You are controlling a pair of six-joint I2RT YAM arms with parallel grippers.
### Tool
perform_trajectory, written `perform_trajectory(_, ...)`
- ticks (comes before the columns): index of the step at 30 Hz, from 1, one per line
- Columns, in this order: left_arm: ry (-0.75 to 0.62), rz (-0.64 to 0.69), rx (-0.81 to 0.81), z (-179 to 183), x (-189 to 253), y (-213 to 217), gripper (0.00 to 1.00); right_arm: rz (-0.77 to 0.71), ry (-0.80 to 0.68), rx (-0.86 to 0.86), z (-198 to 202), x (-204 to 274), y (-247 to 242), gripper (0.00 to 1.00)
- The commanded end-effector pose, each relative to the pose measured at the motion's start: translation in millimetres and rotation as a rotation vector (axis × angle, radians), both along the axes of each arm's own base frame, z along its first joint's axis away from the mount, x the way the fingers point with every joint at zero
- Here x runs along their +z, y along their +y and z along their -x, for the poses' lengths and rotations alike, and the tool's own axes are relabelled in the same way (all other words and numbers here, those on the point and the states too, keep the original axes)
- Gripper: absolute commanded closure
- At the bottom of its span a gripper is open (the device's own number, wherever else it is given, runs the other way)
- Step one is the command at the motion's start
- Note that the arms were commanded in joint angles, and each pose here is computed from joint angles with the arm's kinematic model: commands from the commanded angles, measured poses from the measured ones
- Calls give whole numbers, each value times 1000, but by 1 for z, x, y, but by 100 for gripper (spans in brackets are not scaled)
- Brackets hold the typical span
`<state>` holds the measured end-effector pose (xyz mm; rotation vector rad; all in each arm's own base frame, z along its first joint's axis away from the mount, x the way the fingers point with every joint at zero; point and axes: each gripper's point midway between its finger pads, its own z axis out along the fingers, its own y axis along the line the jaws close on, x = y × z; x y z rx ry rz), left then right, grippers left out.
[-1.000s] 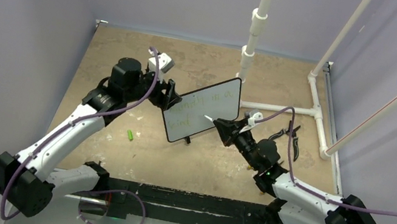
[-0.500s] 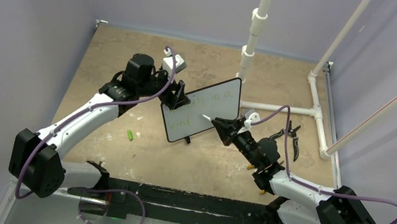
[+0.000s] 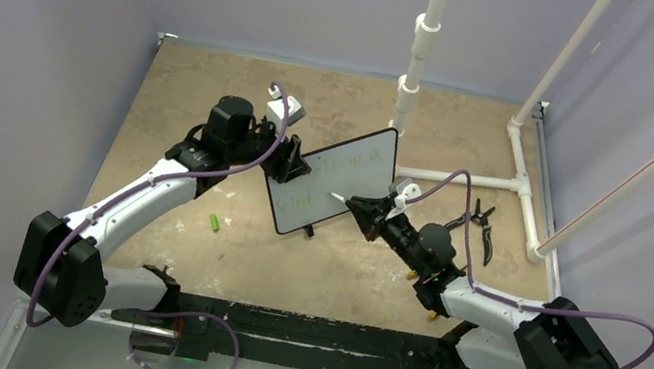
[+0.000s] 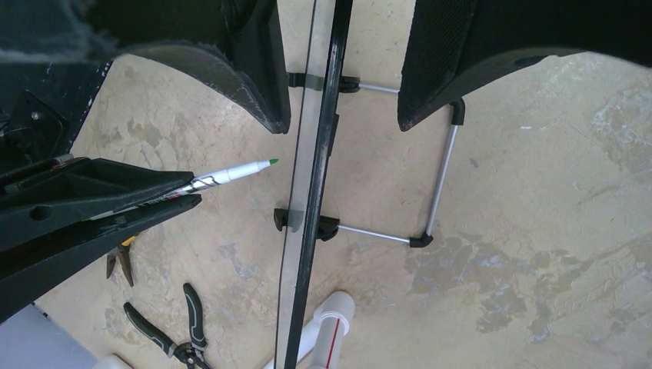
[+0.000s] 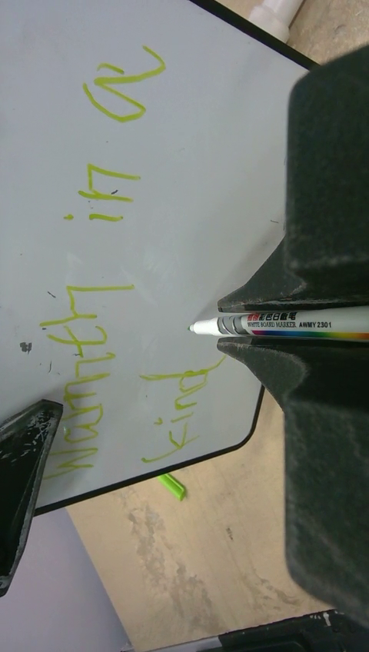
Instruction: Write a sentence on the whiteboard
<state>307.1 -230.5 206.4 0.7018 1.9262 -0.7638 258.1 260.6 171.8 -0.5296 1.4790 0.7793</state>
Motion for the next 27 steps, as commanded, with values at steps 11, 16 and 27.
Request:
perform_trajectory(11,-38,44,-7,-1,14,-4,65,7,-30,-44,-21,11,6,100)
perform_trajectory(16,-33,46,-13,0,13,-5,69,10,-27,-62,-25,9,5,100)
perform_trajectory(27,-32,47,-18,1,13,-5,73,26,-6,-97,-32,4,3,100)
